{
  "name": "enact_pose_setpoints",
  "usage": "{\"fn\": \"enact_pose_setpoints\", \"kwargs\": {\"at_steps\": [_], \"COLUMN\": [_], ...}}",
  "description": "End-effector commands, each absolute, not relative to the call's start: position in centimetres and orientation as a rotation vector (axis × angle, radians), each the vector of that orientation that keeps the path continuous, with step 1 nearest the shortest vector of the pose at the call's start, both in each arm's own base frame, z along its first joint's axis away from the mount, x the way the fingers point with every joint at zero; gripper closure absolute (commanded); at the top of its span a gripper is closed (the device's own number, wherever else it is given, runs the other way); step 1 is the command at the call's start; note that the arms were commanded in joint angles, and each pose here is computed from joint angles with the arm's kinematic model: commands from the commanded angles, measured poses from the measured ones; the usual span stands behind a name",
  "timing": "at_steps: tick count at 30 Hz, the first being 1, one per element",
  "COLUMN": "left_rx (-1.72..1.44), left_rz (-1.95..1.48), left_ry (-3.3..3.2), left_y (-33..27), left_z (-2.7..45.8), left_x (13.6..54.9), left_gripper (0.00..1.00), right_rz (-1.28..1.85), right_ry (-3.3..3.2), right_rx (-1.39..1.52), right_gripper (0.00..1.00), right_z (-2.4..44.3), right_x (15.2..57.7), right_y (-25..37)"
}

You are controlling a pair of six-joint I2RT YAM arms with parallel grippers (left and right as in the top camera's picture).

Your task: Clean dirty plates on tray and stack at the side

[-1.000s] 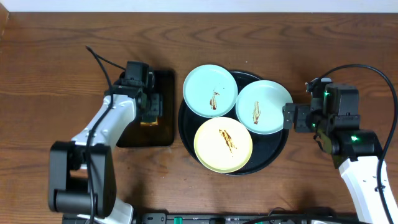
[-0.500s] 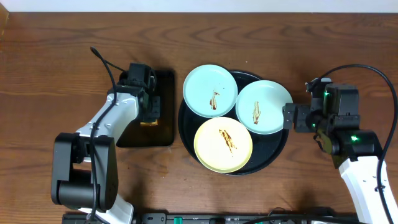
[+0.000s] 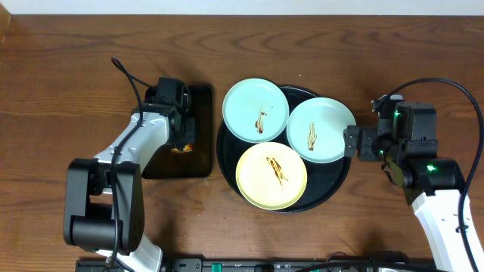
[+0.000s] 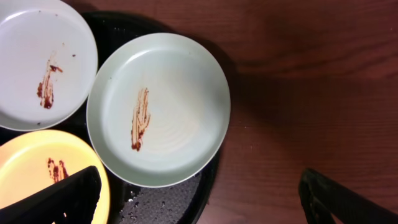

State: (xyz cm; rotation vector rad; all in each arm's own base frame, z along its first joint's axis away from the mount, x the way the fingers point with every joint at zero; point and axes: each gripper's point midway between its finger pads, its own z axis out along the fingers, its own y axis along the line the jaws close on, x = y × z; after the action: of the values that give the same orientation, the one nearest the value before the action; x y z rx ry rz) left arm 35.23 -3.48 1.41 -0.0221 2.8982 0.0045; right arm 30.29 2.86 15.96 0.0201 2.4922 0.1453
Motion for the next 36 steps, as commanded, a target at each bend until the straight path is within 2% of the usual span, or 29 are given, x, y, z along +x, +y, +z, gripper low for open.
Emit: {"fn": "enact_pose_setpoints", "kwargs": {"at_steps": [1,5,10,14,15,16,17,23,25,36], "left_rx": [-0.052,-0.081,-0.084,-0.103,-0.11,-0.126,-0.126,-0.131,-0.131,-0.131], "left_rz": [0.019,0.015,0.005,-0.012,-0.016,-0.022,-0.023,-0.023,-0.022,-0.022], "left_ry": [2.93,2.928,2.882,2.817,2.806,2.791,2.784,2.788,2.794,2.795], "left_y": [-3.4,-3.4,-3.4,-3.5,-3.5,-3.5,-3.5,-3.4,-3.4,-3.4], "left_z": [0.5,0.7,2.8,5.3,5.8,6.3,6.6,6.8,6.7,6.7], "left_x": [34.7,34.7,35.0,35.3,35.3,35.3,35.4,35.1,35.0,34.9], "left_gripper": [0.92,0.93,0.92,0.93,0.93,0.92,0.92,0.92,0.93,0.93], "right_rz": [0.102,0.006,0.035,0.142,0.142,0.144,0.16,0.308,0.312,0.321], "right_ry": [2.476,2.473,2.488,2.511,2.519,2.535,2.544,2.585,2.619,2.689], "right_rx": [0.062,0.145,0.192,0.199,0.21,0.228,0.231,0.162,0.171,0.187], "right_gripper": [0.01,0.01,0.01,0.15,0.2,0.31,0.34,0.4,0.52,0.58], "right_z": [16.6,16.4,15.8,14.5,14.1,13.3,12.8,10.0,8.4,3.8], "right_x": [30.6,30.8,31.2,32.3,32.5,32.8,33.1,34.8,35.1,36.3], "right_y": [1.9,0.3,-0.6,-0.4,-0.7,-1.0,-1.0,0.7,0.7,0.6]}}
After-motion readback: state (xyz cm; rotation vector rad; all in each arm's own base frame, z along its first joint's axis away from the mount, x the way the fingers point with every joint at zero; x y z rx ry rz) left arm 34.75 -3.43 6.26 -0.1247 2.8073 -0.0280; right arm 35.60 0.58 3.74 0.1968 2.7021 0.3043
